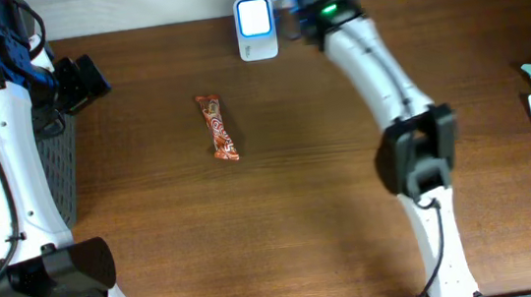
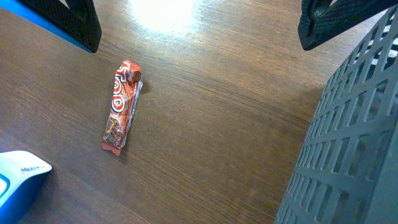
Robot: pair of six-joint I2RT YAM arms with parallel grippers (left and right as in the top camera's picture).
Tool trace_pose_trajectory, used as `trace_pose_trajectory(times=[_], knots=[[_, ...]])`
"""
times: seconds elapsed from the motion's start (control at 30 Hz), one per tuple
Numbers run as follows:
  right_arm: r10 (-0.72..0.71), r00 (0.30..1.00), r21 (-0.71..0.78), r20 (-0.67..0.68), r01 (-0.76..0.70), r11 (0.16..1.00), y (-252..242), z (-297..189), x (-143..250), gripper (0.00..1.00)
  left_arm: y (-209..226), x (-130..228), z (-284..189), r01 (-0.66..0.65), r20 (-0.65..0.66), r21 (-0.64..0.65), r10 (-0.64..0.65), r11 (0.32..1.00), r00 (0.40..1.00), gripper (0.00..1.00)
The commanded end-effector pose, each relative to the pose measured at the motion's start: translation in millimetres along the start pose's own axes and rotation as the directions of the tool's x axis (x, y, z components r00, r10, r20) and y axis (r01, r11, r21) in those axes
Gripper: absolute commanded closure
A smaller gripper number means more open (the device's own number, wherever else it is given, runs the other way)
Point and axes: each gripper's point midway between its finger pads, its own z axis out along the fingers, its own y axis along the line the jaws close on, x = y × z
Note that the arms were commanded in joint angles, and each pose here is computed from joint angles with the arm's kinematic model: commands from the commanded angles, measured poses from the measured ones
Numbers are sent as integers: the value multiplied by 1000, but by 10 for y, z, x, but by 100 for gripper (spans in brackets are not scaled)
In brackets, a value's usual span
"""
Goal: Scan the item barcode
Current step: 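Hold the tissue pack at the scanner, then carry it right and release, then reach the right gripper to the red candy bar and grasp it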
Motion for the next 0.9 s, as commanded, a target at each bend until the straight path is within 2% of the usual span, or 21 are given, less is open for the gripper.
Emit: trace_pose_trajectory(times=[0.0, 0.03, 0.13, 0.23, 0.3, 0.33, 0.37, 0.4, 0.43, 0.47, 0.5, 0.53, 0.6, 0.67, 0.7, 0.73, 0.77, 0.87], knots=[[338, 941, 255, -26, -321, 912, -1572, -39, 139, 96, 21, 0, -70, 11, 15, 2, -11, 1000, 1000, 1], [393, 914, 324, -100, -344, 881, -1960, 91, 439, 96, 19, 1, -70, 10, 15, 2, -10, 1000, 1000, 1], [587, 781, 484, -211, -438, 757, -2909, 353, 1245, 96, 19, 1, -70, 10, 15, 2, -10, 1000, 1000, 1], [678, 687, 557, -262, -466, 687, -3479, 493, 1806, 96, 19, 1, -70, 10, 15, 2, -10, 1000, 1000, 1], [719, 639, 563, -274, -499, 658, -3668, 532, 2008, 96, 19, 1, -70, 10, 15, 3, -10, 1000, 1000, 1], [735, 621, 567, -272, -514, 644, -3756, 535, 2078, 78, 19, 1, -70, 10, 15, 3, -10, 1000, 1000, 1], [743, 612, 576, -271, -516, 634, -3819, 527, 2127, 65, 19, 1, -70, 10, 15, 3, -10, 1000, 1000, 1], [738, 612, 563, -285, -516, 646, -3813, 536, 2141, 62, 20, 1, -70, 11, 15, 3, -11, 1000, 1000, 1], [725, 617, 533, -307, -520, 668, -3762, 557, 2125, 56, 20, 0, -70, 11, 16, 3, -11, 1000, 1000, 1], [708, 620, 465, -340, -543, 699, -3625, 605, 2066, 36, 18, 0, -70, 10, 16, 3, -10, 1000, 1000, 1], [705, 614, 425, -354, -566, 706, -3532, 631, 2025, 21, 20, 1, -70, 11, 15, 3, -11, 1000, 1000, 1], [702, 609, 382, -369, -589, 712, -3428, 654, 1978, 17, 18, 0, -70, 10, 16, 3, -10, 1000, 1000, 1], [673, 598, 199, -436, -665, 720, -2976, 697, 1763, 17, 19, 1, -70, 10, 15, 3, -10, 1000, 1000, 1], [574, 634, -68, -518, -699, 712, -2416, 637, 1482, 17, 18, 0, -70, 10, 16, 3, -10, 1000, 1000, 1], [469, 671, -293, -574, -703, 648, -1882, 454, 1236, 17, 19, 1, -70, 10, 15, 3, -10, 1000, 1000, 1], [380, 707, -428, -597, -681, 594, -1493, 266, 1088, 17, 18, 0, -70, 10, 16, 3, -10, 1000, 1000, 1], [315, 734, -495, -602, -653, 574, -1228, 134, 1021, 17, 18, 0, -70, 10, 16, 3, -10, 1000, 1000, 1], [133, 805, -609, -578, -534, 587, -503, -189, 942, 17, 19, 1, -70, 10, 15, 3, -10, 1000, 1000, 1]])
